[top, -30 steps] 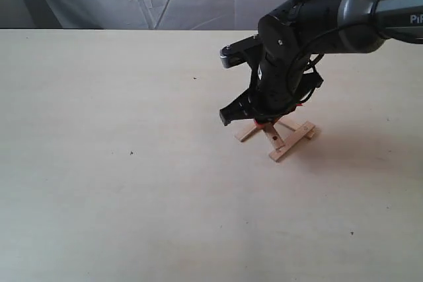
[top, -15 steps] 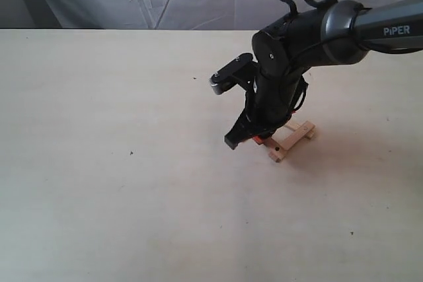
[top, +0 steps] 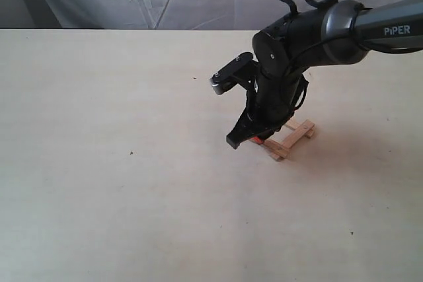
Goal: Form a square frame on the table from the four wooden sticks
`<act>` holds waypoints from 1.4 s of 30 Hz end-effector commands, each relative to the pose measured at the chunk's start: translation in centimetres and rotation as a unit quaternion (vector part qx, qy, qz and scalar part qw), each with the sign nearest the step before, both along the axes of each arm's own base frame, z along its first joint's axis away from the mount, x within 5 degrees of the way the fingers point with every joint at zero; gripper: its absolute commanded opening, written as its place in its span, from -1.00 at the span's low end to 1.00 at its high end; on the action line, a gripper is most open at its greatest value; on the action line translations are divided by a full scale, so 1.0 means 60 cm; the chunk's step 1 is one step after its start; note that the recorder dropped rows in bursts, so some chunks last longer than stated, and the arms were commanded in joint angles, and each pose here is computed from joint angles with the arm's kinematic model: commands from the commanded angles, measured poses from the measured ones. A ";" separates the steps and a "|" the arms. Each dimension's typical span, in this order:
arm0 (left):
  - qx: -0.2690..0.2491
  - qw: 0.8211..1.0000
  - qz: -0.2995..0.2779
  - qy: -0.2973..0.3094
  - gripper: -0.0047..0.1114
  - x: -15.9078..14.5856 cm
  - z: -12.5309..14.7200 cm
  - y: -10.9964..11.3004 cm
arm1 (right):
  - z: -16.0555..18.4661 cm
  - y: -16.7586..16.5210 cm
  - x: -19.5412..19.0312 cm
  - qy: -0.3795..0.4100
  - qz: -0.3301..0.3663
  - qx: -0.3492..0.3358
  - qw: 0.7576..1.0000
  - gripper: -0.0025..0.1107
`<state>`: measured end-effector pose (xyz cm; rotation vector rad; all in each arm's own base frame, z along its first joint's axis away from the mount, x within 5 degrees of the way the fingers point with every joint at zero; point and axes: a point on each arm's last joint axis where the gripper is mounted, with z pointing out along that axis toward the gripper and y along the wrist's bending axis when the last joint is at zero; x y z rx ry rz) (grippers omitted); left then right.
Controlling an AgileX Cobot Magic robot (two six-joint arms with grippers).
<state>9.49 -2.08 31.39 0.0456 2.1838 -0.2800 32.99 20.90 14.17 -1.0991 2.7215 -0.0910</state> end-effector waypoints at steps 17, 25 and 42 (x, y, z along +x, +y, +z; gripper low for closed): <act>0.003 1.000 0.003 -0.004 -0.92 -0.001 -0.001 0.001 | 0.101 -0.052 -0.007 -0.004 -0.155 0.076 0.985 -0.97; 0.003 1.000 0.003 -0.004 -0.92 -0.001 -0.001 0.001 | 0.141 -0.113 -0.050 -0.033 -0.220 0.122 0.967 -0.97; 0.003 1.000 0.003 -0.004 -0.92 -0.001 -0.001 0.001 | 0.258 -0.263 -0.224 -0.240 -0.284 0.237 0.897 -0.97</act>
